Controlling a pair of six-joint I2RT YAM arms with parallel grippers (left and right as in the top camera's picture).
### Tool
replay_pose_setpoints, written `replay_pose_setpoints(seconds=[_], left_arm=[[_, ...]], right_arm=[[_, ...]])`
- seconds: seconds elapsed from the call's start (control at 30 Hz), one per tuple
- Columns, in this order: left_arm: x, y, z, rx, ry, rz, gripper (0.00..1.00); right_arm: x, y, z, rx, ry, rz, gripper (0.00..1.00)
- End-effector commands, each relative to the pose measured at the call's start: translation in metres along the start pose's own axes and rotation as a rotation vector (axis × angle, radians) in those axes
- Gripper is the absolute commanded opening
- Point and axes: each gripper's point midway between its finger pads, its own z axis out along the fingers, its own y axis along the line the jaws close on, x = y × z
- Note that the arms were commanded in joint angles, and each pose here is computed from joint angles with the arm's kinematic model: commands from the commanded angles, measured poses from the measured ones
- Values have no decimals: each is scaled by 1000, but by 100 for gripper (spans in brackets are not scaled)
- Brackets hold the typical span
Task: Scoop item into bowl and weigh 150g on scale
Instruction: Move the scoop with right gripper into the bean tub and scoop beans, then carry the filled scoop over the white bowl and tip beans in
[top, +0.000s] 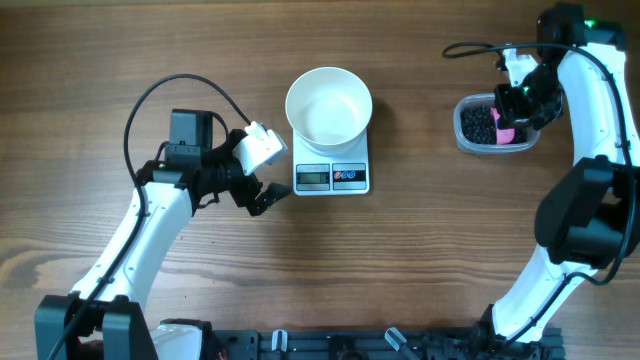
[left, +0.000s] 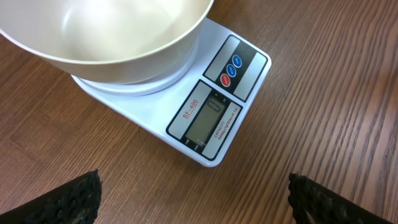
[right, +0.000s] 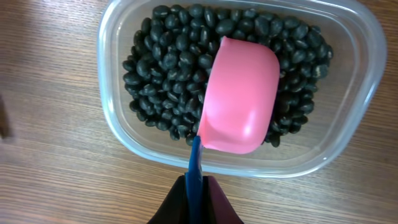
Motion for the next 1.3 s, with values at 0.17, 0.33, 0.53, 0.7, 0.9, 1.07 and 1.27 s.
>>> replay_pose_setpoints(seconds=[0.17,0.33,0.53,0.7,0.9,1.07,1.27], left_arm=[[3,-5,4,27,-5,-12,100],[3,-5,4,27,-5,-12,100],[3,-5,4,27,-5,-12,100],[3,-5,4,27,-5,-12,100],[2,-5,4,27,-6,-11,100],[3,-5,4,27,-5,-12,100],[2,-5,4,27,-6,-11,100]], right_arm=[[-6,31,19,-217,0,20,4],[-7,24,14,-292,-36,64,4],[-5,-4,3,-399,-120,129,4],[0,-29,-8,-481,-203,174,4],[15,-53,-18,-546,-256,224,4],[21,-52,-28,-625,-283,251,4],[14,-38,-43,-730,-349,215,4]])
